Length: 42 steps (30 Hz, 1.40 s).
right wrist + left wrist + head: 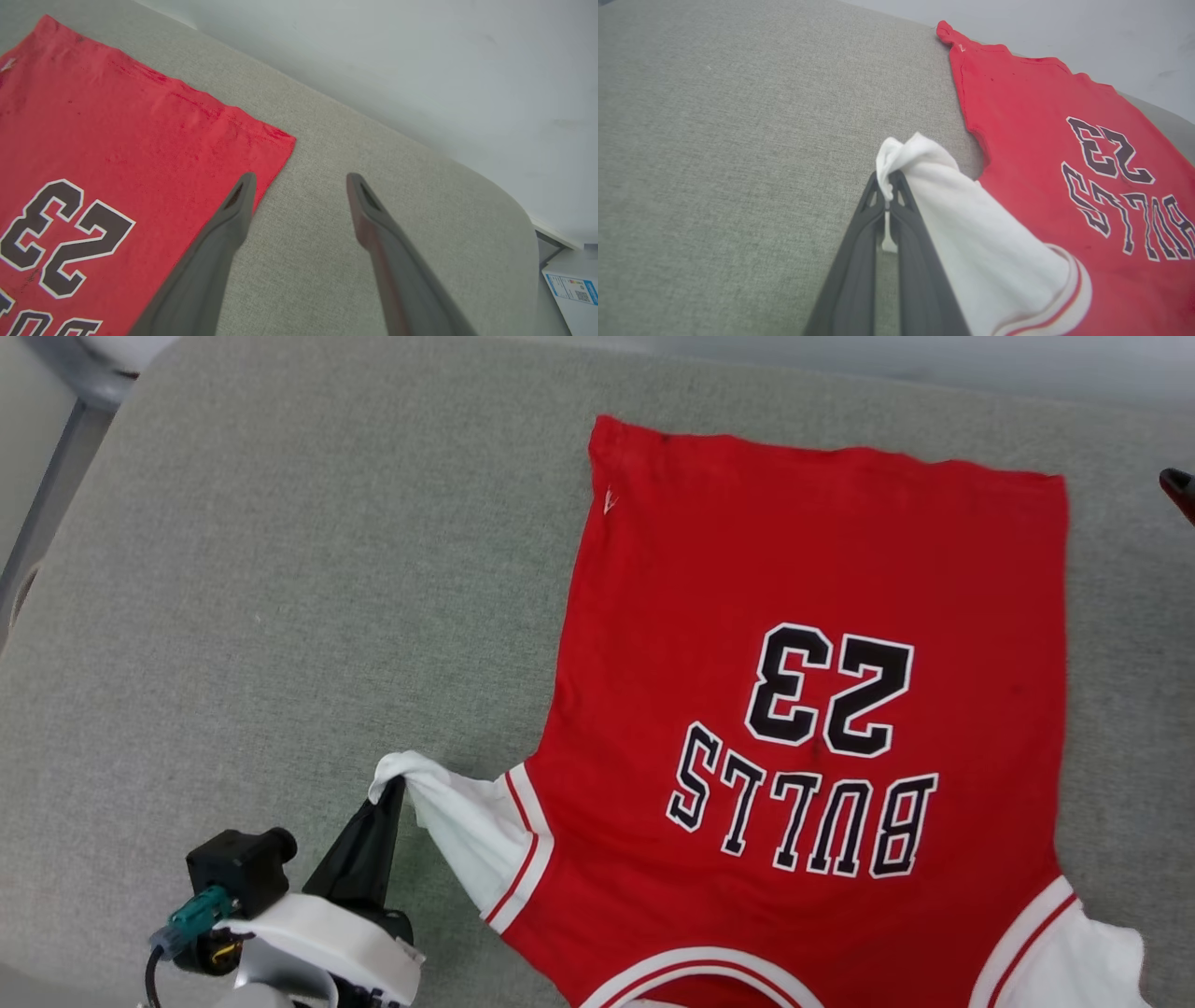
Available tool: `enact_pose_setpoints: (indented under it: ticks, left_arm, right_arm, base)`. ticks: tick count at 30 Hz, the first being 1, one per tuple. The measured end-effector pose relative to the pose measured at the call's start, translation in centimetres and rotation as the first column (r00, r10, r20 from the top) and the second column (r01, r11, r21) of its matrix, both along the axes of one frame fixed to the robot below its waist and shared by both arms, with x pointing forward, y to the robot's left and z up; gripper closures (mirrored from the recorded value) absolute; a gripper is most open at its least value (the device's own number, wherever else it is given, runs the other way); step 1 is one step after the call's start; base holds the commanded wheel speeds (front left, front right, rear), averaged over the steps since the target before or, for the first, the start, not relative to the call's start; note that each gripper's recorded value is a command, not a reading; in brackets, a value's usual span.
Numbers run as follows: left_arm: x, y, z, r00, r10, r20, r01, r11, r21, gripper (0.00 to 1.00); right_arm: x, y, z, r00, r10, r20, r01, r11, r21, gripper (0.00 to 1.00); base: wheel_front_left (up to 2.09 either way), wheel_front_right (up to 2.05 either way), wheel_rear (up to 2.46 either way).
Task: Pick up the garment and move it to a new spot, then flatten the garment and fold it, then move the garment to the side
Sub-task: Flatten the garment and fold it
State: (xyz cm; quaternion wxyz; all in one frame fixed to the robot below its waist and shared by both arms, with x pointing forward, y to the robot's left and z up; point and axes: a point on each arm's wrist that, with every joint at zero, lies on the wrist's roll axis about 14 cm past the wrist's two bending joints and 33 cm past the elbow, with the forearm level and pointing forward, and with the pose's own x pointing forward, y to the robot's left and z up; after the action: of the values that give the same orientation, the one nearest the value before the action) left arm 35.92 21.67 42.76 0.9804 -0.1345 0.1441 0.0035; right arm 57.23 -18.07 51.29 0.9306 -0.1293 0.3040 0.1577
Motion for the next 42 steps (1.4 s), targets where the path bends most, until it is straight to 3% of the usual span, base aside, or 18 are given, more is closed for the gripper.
enact_pose_setpoints:
  ticks: [5,9,16,24,25,26,32,42]
  left_arm:
    - [1.0,0.0,-0.9,1.0,0.008,-0.007,-0.008,1.0,-0.002,1.0]
    - [1.7,0.2,-1.7,1.0,0.015,-0.017,-0.015,1.0,0.007,1.0]
    - [2.4,0.5,-3.5,0.998,0.029,-0.054,-0.028,0.999,0.017,1.0]
    - [3.0,0.8,-4.7,0.997,0.029,-0.07,-0.027,0.999,0.033,1.0]
    - [3.1,0.8,-4.8,0.997,0.029,-0.069,-0.027,0.999,0.036,1.0]
    - [3.2,0.8,-4.8,0.997,0.025,-0.067,-0.023,0.999,0.037,1.0]
    - [3.5,0.9,-4.4,0.998,0.025,-0.049,-0.023,0.999,0.042,1.0]
    - [2.1,1.1,-2.4,0.999,0.038,-0.005,-0.038,0.998,0.039,1.0]
  right_arm:
    - [1.8,0.3,-4.4,0.975,-0.026,-0.221,0.011,0.997,-0.071,0.0]
    - [3.0,0.9,-7.4,0.946,-0.04,-0.321,0.007,0.994,-0.105,0.0]
    - [3.7,2.0,-13.3,0.894,-0.049,-0.445,-0.006,0.993,-0.121,0.0]
    - [3.1,2.0,-16.9,0.86,-0.039,-0.509,-0.039,0.989,-0.142,0.0]
    - [3.1,1.9,-17.0,0.859,-0.04,-0.51,-0.037,0.989,-0.141,0.66]
    - [3.2,1.9,-17.0,0.863,-0.039,-0.504,-0.037,0.989,-0.14,1.0]
    - [3.5,1.7,-15.9,0.89,-0.03,-0.455,-0.028,0.992,-0.12,1.0]
    - [2.6,1.2,-10.3,0.958,0.002,-0.287,-0.015,0.999,-0.044,1.0]
  base:
    - [0.0,0.0,0.0]
    - [0.0,0.0,0.0]
    - [0.0,0.0,0.0]
    - [0.0,0.0,0.0]
    - [0.0,0.0,0.0]
    - [0.0,0.0,0.0]
    - [0.0,0.0,0.0]
    - [0.0,0.0,0.0]
